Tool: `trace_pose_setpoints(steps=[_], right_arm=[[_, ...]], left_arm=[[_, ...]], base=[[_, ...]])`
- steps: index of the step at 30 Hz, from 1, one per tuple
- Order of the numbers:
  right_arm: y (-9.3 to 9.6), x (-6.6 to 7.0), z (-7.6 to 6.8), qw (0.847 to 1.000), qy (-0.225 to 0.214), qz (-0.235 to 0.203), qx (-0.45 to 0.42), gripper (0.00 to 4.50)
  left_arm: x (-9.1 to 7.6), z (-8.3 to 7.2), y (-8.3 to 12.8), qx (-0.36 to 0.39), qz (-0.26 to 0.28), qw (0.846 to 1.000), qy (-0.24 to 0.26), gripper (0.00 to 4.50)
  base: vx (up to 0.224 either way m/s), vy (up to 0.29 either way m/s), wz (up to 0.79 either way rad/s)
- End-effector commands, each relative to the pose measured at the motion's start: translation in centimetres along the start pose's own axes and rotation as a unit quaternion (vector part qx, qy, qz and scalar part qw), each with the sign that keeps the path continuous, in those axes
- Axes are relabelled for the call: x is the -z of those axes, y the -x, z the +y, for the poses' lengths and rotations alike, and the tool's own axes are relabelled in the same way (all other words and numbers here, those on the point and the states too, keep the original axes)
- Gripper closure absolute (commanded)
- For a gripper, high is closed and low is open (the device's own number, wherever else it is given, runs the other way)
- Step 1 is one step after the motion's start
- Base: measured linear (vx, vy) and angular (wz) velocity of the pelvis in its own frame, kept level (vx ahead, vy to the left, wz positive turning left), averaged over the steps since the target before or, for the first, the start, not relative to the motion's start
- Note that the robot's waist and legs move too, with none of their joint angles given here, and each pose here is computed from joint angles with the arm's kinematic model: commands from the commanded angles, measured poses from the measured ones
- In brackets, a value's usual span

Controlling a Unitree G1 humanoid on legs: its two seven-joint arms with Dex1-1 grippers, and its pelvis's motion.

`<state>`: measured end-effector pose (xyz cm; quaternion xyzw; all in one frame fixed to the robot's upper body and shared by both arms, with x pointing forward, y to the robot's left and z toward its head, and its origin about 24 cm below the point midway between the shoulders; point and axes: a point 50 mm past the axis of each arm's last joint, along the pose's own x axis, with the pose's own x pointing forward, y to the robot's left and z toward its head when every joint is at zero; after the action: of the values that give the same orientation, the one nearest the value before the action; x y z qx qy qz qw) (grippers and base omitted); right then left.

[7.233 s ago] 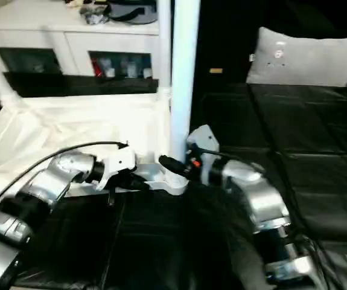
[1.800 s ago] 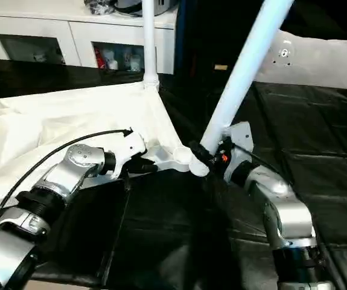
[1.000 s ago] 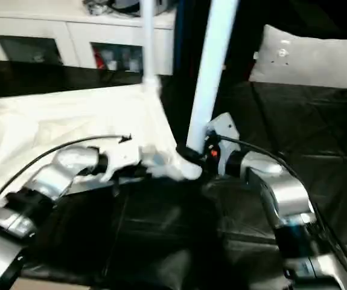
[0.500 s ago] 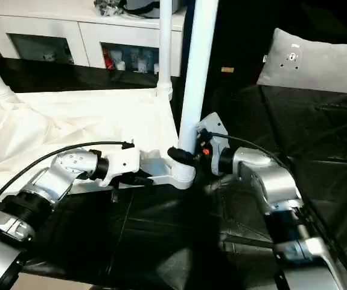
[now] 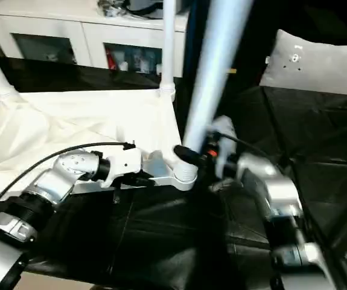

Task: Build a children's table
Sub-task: Insert table leg to table base

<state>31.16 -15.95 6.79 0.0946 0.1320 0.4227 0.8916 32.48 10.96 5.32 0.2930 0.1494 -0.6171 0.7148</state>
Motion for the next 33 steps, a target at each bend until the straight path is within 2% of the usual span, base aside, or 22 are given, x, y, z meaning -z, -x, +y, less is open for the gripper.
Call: trace_pose_setpoints(steps=[1,4,7,10,12,18,24,28,33], right_arm=[[0.8,3.1,0.0,0.999,-0.042,0.029,0.013,2.63],[1.5,3.8,0.3,0.998,-0.052,0.006,0.024,2.63],[2.0,4.3,0.4,0.999,-0.04,-0.001,0.037,2.63],[2.4,4.7,0.3,0.998,-0.002,0.019,0.054,2.63],[2.4,4.8,0.1,0.995,0.049,0.051,0.067,2.63],[1.7,4.5,0.3,0.989,0.101,0.103,0.039,2.63],[0.7,4.3,0.9,0.982,0.109,0.15,-0.026,2.63],[0.2,4.4,1.1,0.98,0.092,0.164,-0.062,2.63],[-0.1,4.5,1.3,0.975,0.095,0.181,-0.089,2.63]], left_arm=[[0.4,-0.1,-0.2,-0.006,0.008,1.0,0.009,4.5],[0.5,-0.1,-0.2,-0.011,0.008,1.0,0.012,4.5],[0.5,0.0,-0.2,-0.012,0.009,1.0,0.014,4.5],[0.7,0.0,-0.2,-0.011,0.013,1.0,0.013,4.5],[0.7,0.0,-0.2,-0.009,0.018,1.0,0.01,4.5],[0.9,0.0,0.0,0.002,0.031,0.999,-0.004,4.5],[0.7,0.2,0.1,0.015,0.039,0.999,-0.022,4.5],[0.5,0.4,0.3,0.028,0.04,0.998,-0.034,4.5],[0.3,0.8,0.6,0.038,0.042,0.998,-0.042,4.5]], base=[[0.0,0.0,0.0],[0.0,0.0,0.0],[0.0,0.0,0.0],[0.0,0.0,0.0],[0.0,0.0,0.0],[0.0,0.0,0.0],[0.0,0.0,0.0],[0.0,0.0,0.0],[0.0,0.0,0.0]])
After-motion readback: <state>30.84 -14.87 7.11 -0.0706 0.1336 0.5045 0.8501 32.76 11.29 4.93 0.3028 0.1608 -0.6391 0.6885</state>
